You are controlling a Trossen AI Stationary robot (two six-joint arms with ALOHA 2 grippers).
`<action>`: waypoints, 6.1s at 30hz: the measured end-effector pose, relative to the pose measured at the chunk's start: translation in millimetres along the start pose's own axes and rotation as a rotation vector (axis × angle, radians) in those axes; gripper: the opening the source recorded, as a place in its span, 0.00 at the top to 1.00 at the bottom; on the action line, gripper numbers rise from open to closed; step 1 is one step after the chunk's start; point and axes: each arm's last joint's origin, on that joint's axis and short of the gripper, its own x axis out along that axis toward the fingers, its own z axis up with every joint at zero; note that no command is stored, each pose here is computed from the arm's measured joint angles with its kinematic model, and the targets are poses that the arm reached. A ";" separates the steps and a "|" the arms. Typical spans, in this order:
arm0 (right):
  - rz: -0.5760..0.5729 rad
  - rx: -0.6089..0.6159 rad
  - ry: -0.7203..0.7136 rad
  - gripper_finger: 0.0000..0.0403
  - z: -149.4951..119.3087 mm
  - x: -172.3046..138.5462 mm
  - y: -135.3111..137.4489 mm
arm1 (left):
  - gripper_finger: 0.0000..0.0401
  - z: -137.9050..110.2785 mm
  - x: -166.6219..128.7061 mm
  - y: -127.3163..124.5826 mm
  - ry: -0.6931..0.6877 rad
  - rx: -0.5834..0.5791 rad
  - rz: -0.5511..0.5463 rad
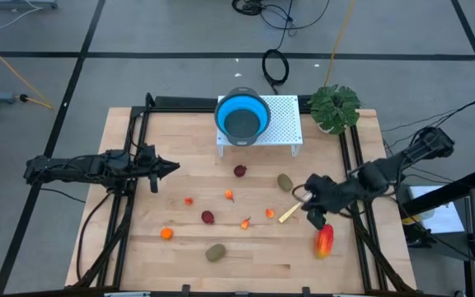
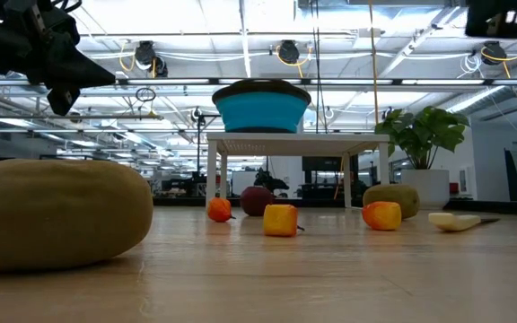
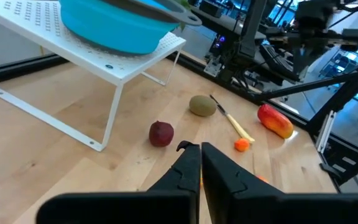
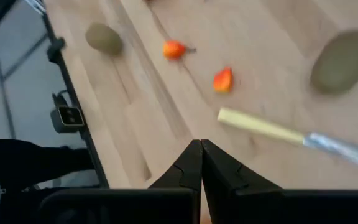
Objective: Pick & Place Fruit
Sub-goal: Put the mango into the blue strainer bowl on the shelf
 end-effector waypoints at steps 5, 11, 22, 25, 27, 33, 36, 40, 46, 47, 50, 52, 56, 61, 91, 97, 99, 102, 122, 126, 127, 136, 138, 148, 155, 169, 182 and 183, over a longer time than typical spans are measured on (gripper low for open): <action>-0.050 0.085 0.064 1.00 -8.1 6.2 21.6 | 0.97 0.0 0.0 0.0 0.001 0.008 -0.001; -0.094 0.218 0.146 1.00 -26.9 16.5 38.7 | 0.99 -0.1 0.0 -0.2 0.004 0.020 -0.007; -0.159 0.412 0.219 1.00 -61.2 25.3 52.9 | 1.00 0.1 -1.2 -1.5 0.011 0.061 -0.052; -0.174 0.458 0.270 1.00 -68.0 24.5 54.2 | 0.98 2.7 -5.7 -1.8 -0.027 0.087 -0.069; -0.190 0.487 0.303 1.00 -71.3 23.8 54.2 | 0.97 5.1 -10.0 -2.0 -0.062 0.106 -0.083; -0.256 0.567 0.318 1.00 -75.8 21.7 50.4 | 0.99 7.8 -22.7 -0.8 -0.131 0.136 -0.117; -0.283 0.622 0.312 1.00 -76.0 21.3 48.9 | 0.97 5.6 -27.1 1.2 -0.128 0.145 -0.113; -0.323 0.745 0.389 1.00 -78.5 16.1 47.8 | 0.97 2.9 -29.2 3.0 -0.110 0.142 -0.105; -0.338 0.770 0.417 1.00 -77.6 10.4 44.8 | 0.98 2.5 -29.1 3.3 -0.105 0.140 -0.101; -0.339 0.764 0.417 1.00 -77.5 10.0 44.4 | 0.98 2.5 -29.1 3.2 -0.106 0.140 -0.101; -0.336 0.752 0.421 1.00 -77.6 9.9 44.4 | 0.96 2.5 -29.1 3.3 -0.106 0.140 -0.099; -0.334 0.741 0.422 1.00 -77.7 9.9 44.4 | 0.96 2.6 -29.1 3.4 -0.108 0.137 -0.096; -0.336 0.733 0.422 1.00 -77.7 9.8 44.1 | 0.99 2.6 -29.1 3.4 -0.108 0.136 -0.095; -0.346 0.730 0.421 0.95 -77.8 9.6 43.1 | 0.98 2.8 -29.1 3.3 -0.110 0.125 -0.097; -0.351 0.763 0.417 0.17 -77.8 9.7 43.3 | 0.95 3.4 -29.2 3.1 -0.113 0.085 -0.102; -0.354 0.763 0.414 0.17 -78.0 10.2 42.8 | 0.95 3.4 -29.2 3.1 -0.113 0.084 -0.102; -0.368 0.779 0.408 0.18 -79.1 12.4 40.8 | 0.95 3.4 -29.2 3.1 -0.113 0.084 -0.102; -0.401 0.803 0.398 0.19 -82.1 17.6 35.5 | 0.95 3.3 -29.2 3.0 -0.113 0.084 -0.102; -0.318 0.742 0.426 0.16 -85.5 28.1 37.0 | 0.95 3.3 -29.2 3.1 -0.113 0.084 -0.102; -0.321 0.742 0.426 0.13 -85.6 28.1 36.7 | 0.95 3.3 -29.2 3.1 -0.113 0.085 -0.102; -0.321 0.742 0.425 0.12 -85.6 28.0 36.7 | 0.95 3.3 -29.2 3.1 -0.113 0.084 -0.102; -0.321 0.742 0.425 0.12 -85.6 28.0 36.7 | 0.95 3.3 -29.2 3.1 -0.113 0.082 -0.102; -0.322 0.742 0.425 0.12 -85.6 28.0 36.7 | 0.95 3.3 -29.2 3.1 -0.113 0.081 -0.102; -0.366 0.773 0.409 0.12 -85.9 27.3 33.2 | 0.95 3.3 -29.2 3.1 -0.113 0.080 -0.102; -0.348 0.759 0.412 0.12 -85.7 27.6 34.4 | 0.95 3.3 -29.2 3.1 -0.113 0.080 -0.102; -0.332 0.762 0.359 0.12 -91.7 48.9 23.4 | 0.95 3.3 -29.2 3.1 -0.113 0.083 -0.102; -0.332 0.785 0.418 0.13 -104.5 74.3 4.4 | 0.95 3.2 -29.2 3.1 -0.113 0.082 -0.102; -0.336 0.788 0.415 0.13 -104.6 74.2 4.0 | 0.95 3.2 -29.2 3.1 -0.113 0.082 -0.101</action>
